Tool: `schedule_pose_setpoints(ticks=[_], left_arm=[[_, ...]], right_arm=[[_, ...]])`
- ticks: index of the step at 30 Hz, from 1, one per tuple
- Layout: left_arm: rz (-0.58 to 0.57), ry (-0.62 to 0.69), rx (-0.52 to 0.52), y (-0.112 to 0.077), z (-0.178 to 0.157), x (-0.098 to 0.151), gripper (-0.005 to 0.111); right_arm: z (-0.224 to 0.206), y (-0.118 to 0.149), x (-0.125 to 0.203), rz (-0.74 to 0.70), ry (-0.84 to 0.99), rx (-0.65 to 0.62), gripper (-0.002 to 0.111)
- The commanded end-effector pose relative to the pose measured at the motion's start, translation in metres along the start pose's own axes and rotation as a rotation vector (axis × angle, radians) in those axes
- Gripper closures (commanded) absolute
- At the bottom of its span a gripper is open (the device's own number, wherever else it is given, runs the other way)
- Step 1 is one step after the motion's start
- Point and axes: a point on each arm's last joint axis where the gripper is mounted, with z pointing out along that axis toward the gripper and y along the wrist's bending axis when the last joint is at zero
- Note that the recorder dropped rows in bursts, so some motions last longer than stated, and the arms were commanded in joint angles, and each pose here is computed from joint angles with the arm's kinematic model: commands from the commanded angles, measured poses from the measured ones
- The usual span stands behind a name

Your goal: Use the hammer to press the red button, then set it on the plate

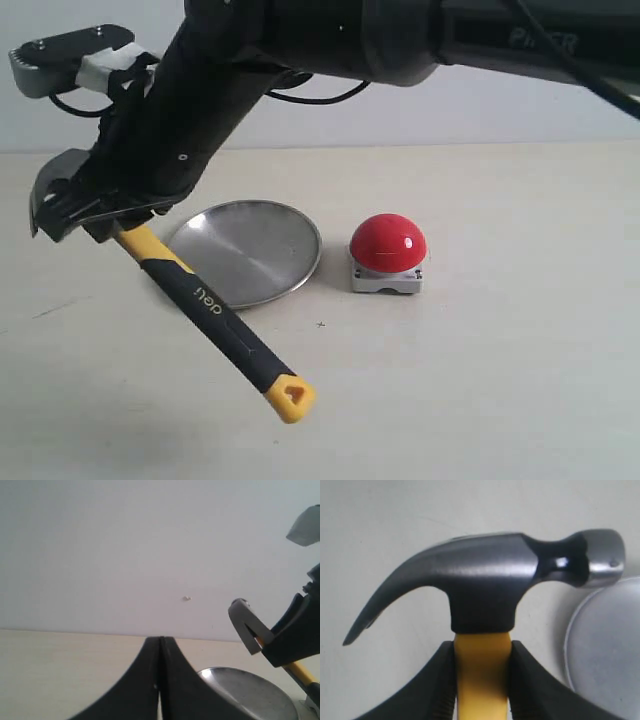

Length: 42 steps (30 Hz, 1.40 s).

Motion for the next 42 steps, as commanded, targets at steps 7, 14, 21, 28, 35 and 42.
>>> schedule_pose_setpoints(ticks=[7, 14, 21, 28, 35, 42], left_arm=[[0.000, -0.008, -0.003, 0.000, 0.000, -0.001, 0.107], [0.000, -0.008, -0.003, 0.000, 0.000, -0.001, 0.107], [0.000, -0.008, -0.003, 0.000, 0.000, -0.001, 0.107], [0.000, -0.008, -0.003, 0.000, 0.000, -0.001, 0.107], [0.000, -0.008, -0.003, 0.000, 0.000, -0.001, 0.107], [0.000, -0.008, -0.003, 0.000, 0.000, -0.001, 0.107]], right_arm=[[-0.033, -0.002, 0.013, 0.118, -0.312, 0.130, 0.108], [-0.072, 0.001, 0.058, 0.229, -0.535, 0.241, 0.108], [-0.114, 0.007, 0.114, 0.365, -0.827, 0.289, 0.108], [-0.110, 0.017, 0.143, 0.441, -1.137, 0.048, 0.108], [-0.113, 0.022, 0.162, 0.418, -1.260, -0.018, 0.108], [-0.108, 0.026, 0.169, 0.418, -1.272, -0.091, 0.108]])
